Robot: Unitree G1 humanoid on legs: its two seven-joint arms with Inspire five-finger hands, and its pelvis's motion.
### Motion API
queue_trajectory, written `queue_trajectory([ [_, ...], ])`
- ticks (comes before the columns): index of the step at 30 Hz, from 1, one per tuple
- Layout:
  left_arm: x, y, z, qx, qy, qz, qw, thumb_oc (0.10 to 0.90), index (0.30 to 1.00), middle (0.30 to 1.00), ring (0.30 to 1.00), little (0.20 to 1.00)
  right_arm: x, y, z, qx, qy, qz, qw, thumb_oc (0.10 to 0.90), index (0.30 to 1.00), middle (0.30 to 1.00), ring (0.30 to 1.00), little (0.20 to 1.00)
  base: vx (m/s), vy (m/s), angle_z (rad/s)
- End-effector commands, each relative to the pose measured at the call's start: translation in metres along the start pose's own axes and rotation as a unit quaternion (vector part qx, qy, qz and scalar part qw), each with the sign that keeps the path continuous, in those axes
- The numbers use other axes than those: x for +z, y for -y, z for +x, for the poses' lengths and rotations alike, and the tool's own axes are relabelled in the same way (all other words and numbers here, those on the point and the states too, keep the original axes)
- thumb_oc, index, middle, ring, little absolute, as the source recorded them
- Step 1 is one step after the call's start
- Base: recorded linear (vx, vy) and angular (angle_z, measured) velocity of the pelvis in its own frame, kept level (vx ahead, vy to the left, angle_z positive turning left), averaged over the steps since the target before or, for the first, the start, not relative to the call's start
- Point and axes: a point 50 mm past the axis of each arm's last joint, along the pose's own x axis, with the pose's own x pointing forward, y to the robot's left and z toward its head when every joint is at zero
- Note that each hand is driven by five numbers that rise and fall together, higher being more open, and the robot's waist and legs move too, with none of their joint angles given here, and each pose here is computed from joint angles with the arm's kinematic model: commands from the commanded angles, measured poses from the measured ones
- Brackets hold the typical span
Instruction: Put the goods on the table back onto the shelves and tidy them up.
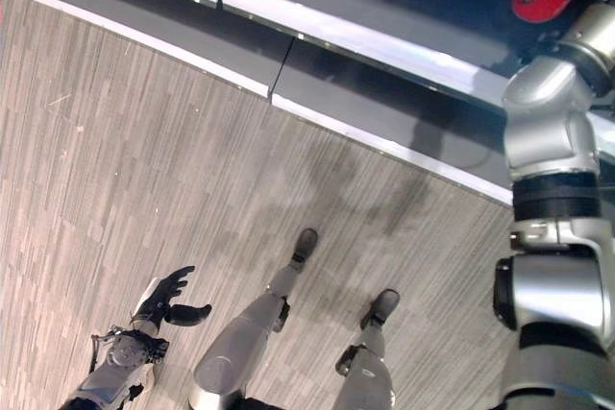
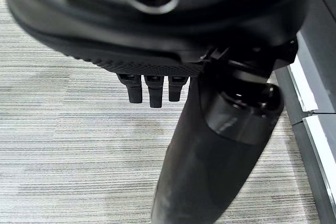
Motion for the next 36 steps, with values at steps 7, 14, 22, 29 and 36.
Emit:
queue_trajectory([
  [7, -0.024, -0.011, -0.014, 0.013, -0.028, 0.038, 0.999, 0.800, 0.900, 0.900, 0.900, 0.900, 0.032, 0.029, 0.031, -0.071, 0.086, 0.026, 0.993, 0.400, 0.300, 0.300, 0.300, 0.300, 0.00, 0.000, 0.00],
  [14, -0.024, -0.011, -0.014, 0.015, -0.028, 0.041, 0.999, 0.800, 0.900, 0.900, 0.900, 0.900, 0.026, 0.024, 0.027, -0.060, 0.069, 0.026, 0.995, 0.400, 0.300, 0.300, 0.300, 0.300, 0.00, 0.000, 0.00],
  [22, -0.023, -0.009, -0.013, 0.014, -0.030, 0.041, 0.999, 0.800, 0.900, 0.900, 0.900, 0.900, 0.028, 0.020, 0.020, -0.050, 0.068, 0.043, 0.995, 0.800, 0.900, 0.900, 0.900, 0.900, 0.00, 0.000, 0.00],
  [29, -0.028, -0.009, -0.013, 0.016, -0.048, 0.042, 0.998, 0.800, 0.900, 0.900, 0.900, 0.900, 0.040, 0.029, -0.004, -0.072, 0.101, 0.096, 0.988, 0.800, 0.900, 0.900, 0.900, 0.900, 0.00, -0.003, 0.02],
  [36, -0.054, -0.021, -0.020, 0.030, -0.120, 0.042, 0.991, 0.800, 0.900, 0.900, 0.900, 0.900, 0.034, 0.006, -0.123, 0.183, 0.009, 0.367, 0.912, 0.800, 0.900, 0.900, 0.900, 0.900, 0.01, -0.033, -0.12],
])
